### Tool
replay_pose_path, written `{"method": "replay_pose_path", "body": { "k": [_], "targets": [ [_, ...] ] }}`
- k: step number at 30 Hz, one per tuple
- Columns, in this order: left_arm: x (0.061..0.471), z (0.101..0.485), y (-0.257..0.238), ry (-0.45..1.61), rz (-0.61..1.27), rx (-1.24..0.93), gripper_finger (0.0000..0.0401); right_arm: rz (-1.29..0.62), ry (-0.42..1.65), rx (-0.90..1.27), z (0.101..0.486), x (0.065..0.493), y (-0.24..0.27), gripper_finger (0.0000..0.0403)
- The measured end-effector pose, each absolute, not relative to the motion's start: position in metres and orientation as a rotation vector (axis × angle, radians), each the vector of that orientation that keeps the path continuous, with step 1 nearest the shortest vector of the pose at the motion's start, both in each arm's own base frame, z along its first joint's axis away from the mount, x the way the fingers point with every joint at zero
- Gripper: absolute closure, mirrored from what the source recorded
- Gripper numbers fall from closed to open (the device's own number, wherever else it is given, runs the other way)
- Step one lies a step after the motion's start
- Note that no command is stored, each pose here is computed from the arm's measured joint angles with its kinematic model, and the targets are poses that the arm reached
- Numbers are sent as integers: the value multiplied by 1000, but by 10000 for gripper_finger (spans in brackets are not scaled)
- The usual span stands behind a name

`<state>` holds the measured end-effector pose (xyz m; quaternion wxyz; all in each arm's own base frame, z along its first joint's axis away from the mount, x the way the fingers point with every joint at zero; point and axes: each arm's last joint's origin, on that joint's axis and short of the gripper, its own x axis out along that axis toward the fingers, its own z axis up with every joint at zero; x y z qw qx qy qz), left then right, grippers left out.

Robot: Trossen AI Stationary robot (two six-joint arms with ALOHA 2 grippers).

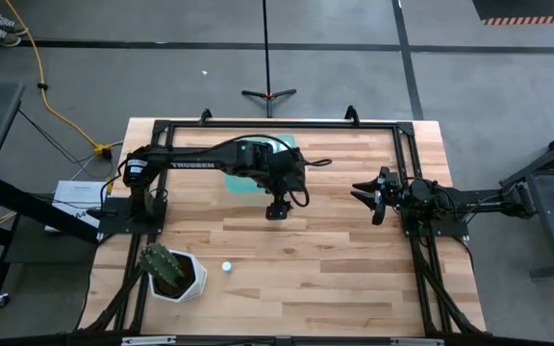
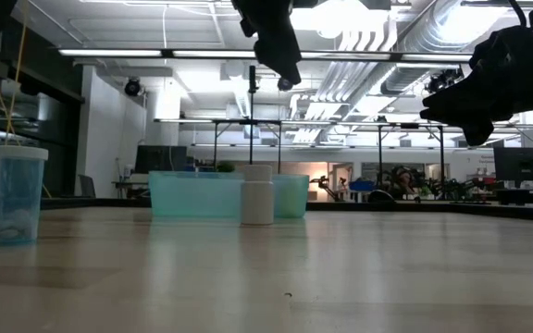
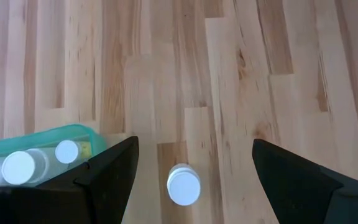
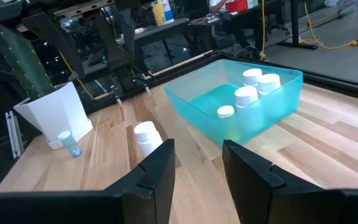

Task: Pick and place pill bottles into a basket
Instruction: Put the white pill bottle into the green bin

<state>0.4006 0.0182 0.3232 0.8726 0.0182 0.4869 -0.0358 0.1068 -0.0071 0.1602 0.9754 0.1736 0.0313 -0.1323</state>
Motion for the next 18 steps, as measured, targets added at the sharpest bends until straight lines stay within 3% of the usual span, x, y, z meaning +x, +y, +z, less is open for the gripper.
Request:
{"method": "replay_pose_path", "body": {
  "k": [18],
  "targets": [
    [402, 324, 7, 1005, -95, 35, 52, -257, 66, 351, 160, 107, -7, 277]
  ]
}}
